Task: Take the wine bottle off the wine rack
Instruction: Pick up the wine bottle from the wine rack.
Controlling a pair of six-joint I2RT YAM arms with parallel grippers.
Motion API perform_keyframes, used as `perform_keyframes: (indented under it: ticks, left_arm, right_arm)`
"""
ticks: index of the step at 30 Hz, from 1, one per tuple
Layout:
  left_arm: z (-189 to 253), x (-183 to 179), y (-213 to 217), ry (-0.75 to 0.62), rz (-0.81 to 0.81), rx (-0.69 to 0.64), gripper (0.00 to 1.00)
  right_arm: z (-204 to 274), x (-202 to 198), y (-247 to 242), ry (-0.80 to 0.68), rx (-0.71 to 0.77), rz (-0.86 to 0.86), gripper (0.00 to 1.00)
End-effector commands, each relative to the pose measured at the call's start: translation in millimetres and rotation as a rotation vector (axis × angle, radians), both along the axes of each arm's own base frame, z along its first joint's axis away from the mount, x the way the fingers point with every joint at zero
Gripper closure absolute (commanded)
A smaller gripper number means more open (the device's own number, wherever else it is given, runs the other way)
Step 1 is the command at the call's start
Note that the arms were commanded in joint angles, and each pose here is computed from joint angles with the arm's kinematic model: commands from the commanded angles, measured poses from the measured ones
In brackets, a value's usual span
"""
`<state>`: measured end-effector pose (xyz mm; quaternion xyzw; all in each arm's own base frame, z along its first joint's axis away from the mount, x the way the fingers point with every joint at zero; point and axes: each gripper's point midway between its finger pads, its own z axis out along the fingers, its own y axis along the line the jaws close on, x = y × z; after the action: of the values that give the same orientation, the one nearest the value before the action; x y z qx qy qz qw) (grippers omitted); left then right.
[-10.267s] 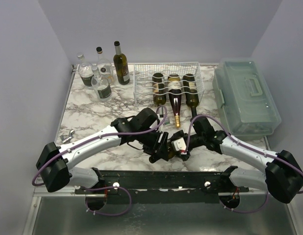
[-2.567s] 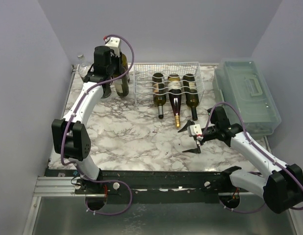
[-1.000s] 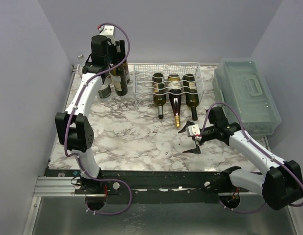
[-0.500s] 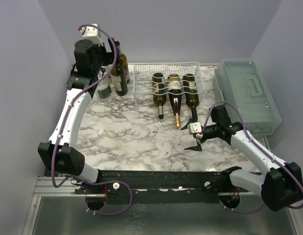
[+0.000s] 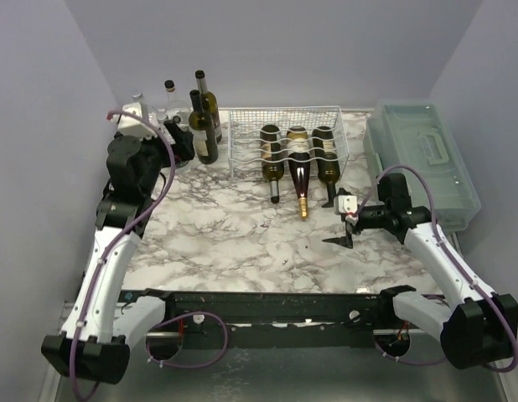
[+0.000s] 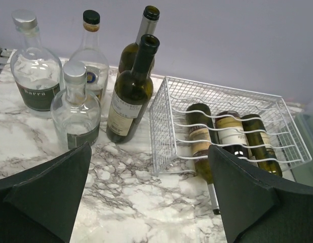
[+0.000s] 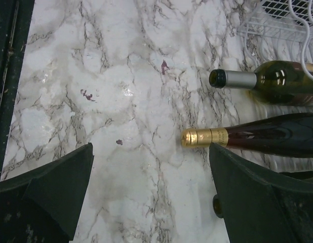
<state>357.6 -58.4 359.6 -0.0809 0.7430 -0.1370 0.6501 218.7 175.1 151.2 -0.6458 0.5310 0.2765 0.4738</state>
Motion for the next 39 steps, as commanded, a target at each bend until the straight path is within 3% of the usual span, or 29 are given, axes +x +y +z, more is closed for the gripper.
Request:
perform_keyframes:
  ticks: [1, 9, 21, 39]
  left_arm:
    - [-8, -33, -4, -0.042, -0.038, -0.064, 0.01]
    - [-45, -71, -28, -0.074, -0.211, -0.077, 0.01]
    - [-71, -91, -49, -0.096, -0.364, -0.024, 0.01]
    - [-77, -92, -51, -0.099, -0.379, -0.013, 0.01]
  right_arm:
    - [24, -7, 1, 0.049, 0.02, 0.004, 0.01]
    - [53, -20, -7, 0.142, 0.002, -0.088, 0.01]
    - [83, -7, -14, 0.275, 0.085, -0.305, 0.01]
    - [88, 6, -37, 0.297, 0.214, -0.47, 0.01]
